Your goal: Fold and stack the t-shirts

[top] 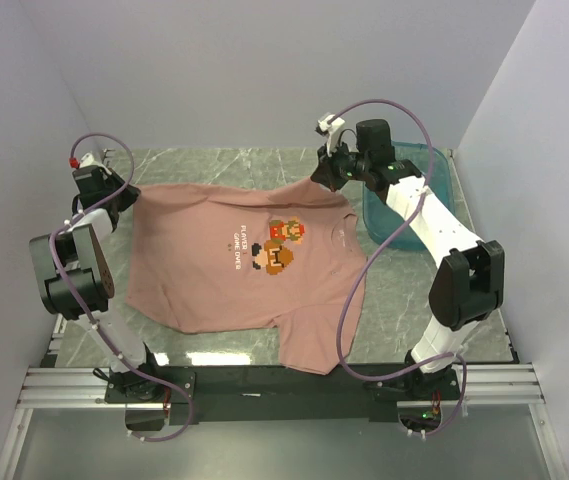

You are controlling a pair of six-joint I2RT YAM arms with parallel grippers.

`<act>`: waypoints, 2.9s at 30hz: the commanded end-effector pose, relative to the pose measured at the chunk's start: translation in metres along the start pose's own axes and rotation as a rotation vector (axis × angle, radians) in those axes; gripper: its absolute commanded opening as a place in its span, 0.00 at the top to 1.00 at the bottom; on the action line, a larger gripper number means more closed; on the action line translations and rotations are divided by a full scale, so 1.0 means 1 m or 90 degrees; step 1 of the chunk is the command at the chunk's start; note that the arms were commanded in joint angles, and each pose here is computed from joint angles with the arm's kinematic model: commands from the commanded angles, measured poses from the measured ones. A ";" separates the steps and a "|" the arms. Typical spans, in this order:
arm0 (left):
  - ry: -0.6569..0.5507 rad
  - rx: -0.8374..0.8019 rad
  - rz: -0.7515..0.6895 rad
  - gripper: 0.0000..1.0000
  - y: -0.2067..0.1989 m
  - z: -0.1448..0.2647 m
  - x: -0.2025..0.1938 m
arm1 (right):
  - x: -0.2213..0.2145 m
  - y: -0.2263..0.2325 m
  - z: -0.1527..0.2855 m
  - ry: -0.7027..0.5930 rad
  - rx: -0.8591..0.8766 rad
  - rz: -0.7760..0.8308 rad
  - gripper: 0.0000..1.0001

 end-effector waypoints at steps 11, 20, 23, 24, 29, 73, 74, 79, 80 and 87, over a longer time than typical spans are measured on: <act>-0.006 -0.024 -0.020 0.99 -0.001 -0.023 0.016 | 0.020 0.007 0.014 -0.043 -0.007 0.018 1.00; -0.025 -0.041 -0.028 0.99 -0.005 -0.026 0.030 | 0.015 0.011 0.017 -0.041 -0.007 0.017 1.00; -0.029 -0.046 -0.033 0.99 -0.007 -0.028 0.033 | 0.012 0.011 0.019 -0.040 -0.008 0.016 1.00; -0.032 -0.049 -0.035 0.99 -0.009 -0.028 0.037 | 0.012 0.012 0.019 -0.041 -0.008 0.016 1.00; -0.013 -0.043 -0.035 0.99 -0.004 -0.038 0.032 | 0.009 0.014 0.020 -0.039 -0.004 0.013 1.00; -0.025 -0.048 -0.015 0.95 0.018 -0.017 0.020 | -0.017 0.029 0.036 -0.028 0.009 0.012 1.00; -0.023 -0.046 -0.013 0.95 0.020 -0.016 0.018 | -0.018 0.030 0.036 -0.027 0.010 0.012 1.00; -0.019 -0.039 -0.015 0.94 0.024 -0.015 0.014 | -0.020 0.033 0.037 -0.027 0.015 0.013 1.00; -0.015 -0.037 -0.014 0.94 0.025 -0.015 0.011 | -0.021 0.033 0.038 -0.026 0.014 0.011 1.00; -0.018 -0.038 -0.015 0.93 0.025 -0.012 0.011 | -0.025 0.033 0.040 -0.022 0.014 0.008 1.00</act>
Point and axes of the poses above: each gripper's point midway between its finger pads, its own z axis back along the fingers, its own y axis along the line the jaws close on, x = y × z, the point moved 2 cm from there along z, back along the fingers, and after that the axes turned 5 degrees about z, right-handed, at the moved point
